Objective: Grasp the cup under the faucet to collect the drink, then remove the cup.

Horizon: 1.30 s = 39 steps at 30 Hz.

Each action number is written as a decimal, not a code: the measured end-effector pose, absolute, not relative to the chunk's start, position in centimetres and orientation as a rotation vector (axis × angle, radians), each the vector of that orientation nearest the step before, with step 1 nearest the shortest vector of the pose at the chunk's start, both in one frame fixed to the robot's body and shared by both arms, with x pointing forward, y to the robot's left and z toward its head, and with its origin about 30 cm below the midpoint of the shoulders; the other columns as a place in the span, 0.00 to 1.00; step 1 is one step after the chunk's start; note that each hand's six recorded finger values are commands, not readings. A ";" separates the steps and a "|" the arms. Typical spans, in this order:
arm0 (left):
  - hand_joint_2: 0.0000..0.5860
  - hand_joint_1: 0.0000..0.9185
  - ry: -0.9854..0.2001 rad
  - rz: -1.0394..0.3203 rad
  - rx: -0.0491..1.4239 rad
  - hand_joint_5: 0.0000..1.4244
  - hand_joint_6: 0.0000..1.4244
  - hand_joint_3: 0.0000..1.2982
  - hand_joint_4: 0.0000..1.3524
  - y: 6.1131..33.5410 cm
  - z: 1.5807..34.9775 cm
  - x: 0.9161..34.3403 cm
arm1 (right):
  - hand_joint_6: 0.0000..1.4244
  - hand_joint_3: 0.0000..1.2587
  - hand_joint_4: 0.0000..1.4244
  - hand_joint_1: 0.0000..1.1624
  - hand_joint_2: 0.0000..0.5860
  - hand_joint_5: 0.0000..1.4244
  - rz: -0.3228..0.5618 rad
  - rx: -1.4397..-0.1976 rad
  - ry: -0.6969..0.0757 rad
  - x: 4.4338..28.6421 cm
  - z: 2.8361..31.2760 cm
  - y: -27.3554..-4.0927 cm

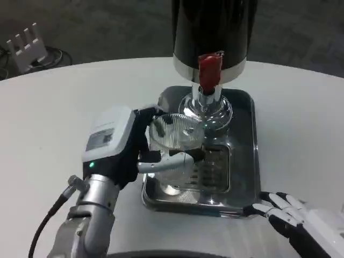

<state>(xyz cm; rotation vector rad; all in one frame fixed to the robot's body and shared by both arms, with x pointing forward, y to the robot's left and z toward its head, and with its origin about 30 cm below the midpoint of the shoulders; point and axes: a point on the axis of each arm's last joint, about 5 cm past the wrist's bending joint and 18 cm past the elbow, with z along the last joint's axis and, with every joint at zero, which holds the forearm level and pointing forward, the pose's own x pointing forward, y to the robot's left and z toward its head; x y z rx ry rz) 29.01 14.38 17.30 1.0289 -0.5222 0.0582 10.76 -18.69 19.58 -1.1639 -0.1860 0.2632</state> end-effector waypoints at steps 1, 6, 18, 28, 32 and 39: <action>0.05 0.66 -0.529 0.059 1.036 0.67 0.61 0.64 0.66 14.3 17.3 29.1 | 0.00 0.15 0.02 0.43 0.70 0.00 0.262 -1.163 -0.186 10.7 19.6 -18.7; 0.06 0.64 -0.563 0.083 1.092 0.66 0.59 0.64 0.66 13.1 17.5 30.0 | 0.00 0.15 0.02 0.43 0.70 0.00 0.245 -1.150 -0.175 10.5 19.5 -19.1; 0.07 0.60 -0.557 0.097 1.107 0.66 0.58 0.64 0.65 11.5 16.8 30.9 | 0.00 0.15 0.02 0.43 0.70 0.00 0.222 -1.158 -0.150 9.5 19.4 -20.2; 0.08 0.55 -0.577 0.157 1.073 0.67 0.58 0.64 0.65 10.5 15.3 30.8 | 0.00 0.15 0.02 0.43 0.70 0.00 0.231 -1.157 -0.155 9.4 19.4 -20.1; 0.08 0.53 -0.584 0.170 1.064 0.67 0.58 0.64 0.65 10.1 15.0 30.7 | 0.00 0.15 0.02 0.43 0.70 0.00 0.230 -1.159 -0.153 9.4 19.3 -20.1; 0.09 0.52 -0.600 0.176 1.057 0.67 0.57 0.64 0.65 9.4 14.5 30.5 | 0.00 0.15 0.02 0.43 0.70 0.00 0.230 -1.158 -0.150 9.4 19.3 -20.2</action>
